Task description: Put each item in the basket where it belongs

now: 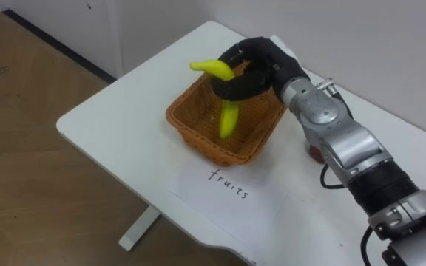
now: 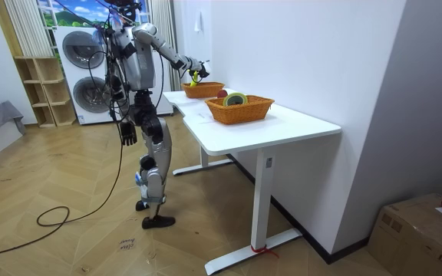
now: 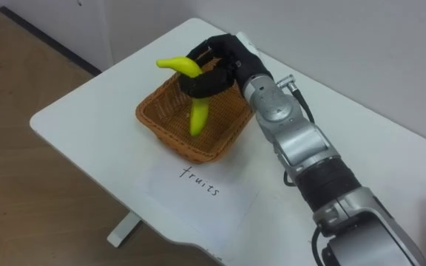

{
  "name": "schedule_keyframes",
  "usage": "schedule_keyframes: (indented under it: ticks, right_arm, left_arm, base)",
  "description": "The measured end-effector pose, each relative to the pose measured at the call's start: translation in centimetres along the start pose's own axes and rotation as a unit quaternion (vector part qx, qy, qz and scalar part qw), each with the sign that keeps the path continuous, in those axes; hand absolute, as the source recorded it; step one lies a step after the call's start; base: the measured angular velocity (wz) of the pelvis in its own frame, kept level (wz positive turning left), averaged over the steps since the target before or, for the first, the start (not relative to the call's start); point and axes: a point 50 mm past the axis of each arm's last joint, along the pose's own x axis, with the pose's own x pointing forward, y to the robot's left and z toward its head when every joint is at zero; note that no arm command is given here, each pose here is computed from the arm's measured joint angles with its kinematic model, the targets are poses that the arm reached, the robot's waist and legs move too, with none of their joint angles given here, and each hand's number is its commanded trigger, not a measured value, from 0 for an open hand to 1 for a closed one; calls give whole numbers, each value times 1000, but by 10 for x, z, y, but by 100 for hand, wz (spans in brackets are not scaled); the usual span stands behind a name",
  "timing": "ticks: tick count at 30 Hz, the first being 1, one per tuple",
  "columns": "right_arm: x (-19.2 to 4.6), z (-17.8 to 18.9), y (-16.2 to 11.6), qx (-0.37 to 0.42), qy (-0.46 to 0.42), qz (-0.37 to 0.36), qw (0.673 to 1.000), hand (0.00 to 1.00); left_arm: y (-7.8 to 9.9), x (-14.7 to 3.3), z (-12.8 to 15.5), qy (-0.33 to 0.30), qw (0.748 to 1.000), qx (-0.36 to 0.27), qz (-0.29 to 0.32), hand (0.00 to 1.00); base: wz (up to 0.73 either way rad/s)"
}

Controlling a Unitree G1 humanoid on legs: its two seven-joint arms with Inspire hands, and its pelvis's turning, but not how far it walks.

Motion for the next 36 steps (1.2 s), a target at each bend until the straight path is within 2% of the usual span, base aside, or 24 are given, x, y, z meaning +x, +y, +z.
schedule_keyframes:
  ticks: [1, 2, 4, 5, 6, 7, 36]
  right_arm:
    - [0, -1, 0, 0, 1, 0, 1000, 100]
    - [0, -1, 0, 0, 2, 0, 1000, 82]
    - [0, -3, -1, 0, 7, -1, 1000, 56]
    - [0, -4, -1, -1, 9, -1, 1000, 34]
    - [0, -6, -1, -3, 12, -2, 1000, 20]
    - [0, -6, -1, -3, 14, -3, 1000, 0]
    - [0, -7, -2, -5, 14, -10, 1000, 0]
  left_arm:
    - [0, 0, -1, 1, 1000, 0, 0, 0]
    - [0, 0, -1, 2, 1000, 0, -1, 0]
    - [0, 0, 1, 0, 1000, 0, -1, 0]
    - [0, 0, 1, 1, 1000, 1, -1, 0]
    - [0, 0, 0, 1, 1000, 1, -1, 0]
    - [0, 0, 1, 0, 1000, 1, -1, 0]
    - [0, 1, 6, -7, 1000, 1, 0, 0]
  base:
    - [0]
    - [0]
    - [0]
    - [0]
    - [0]
    - [0]
    - [0]
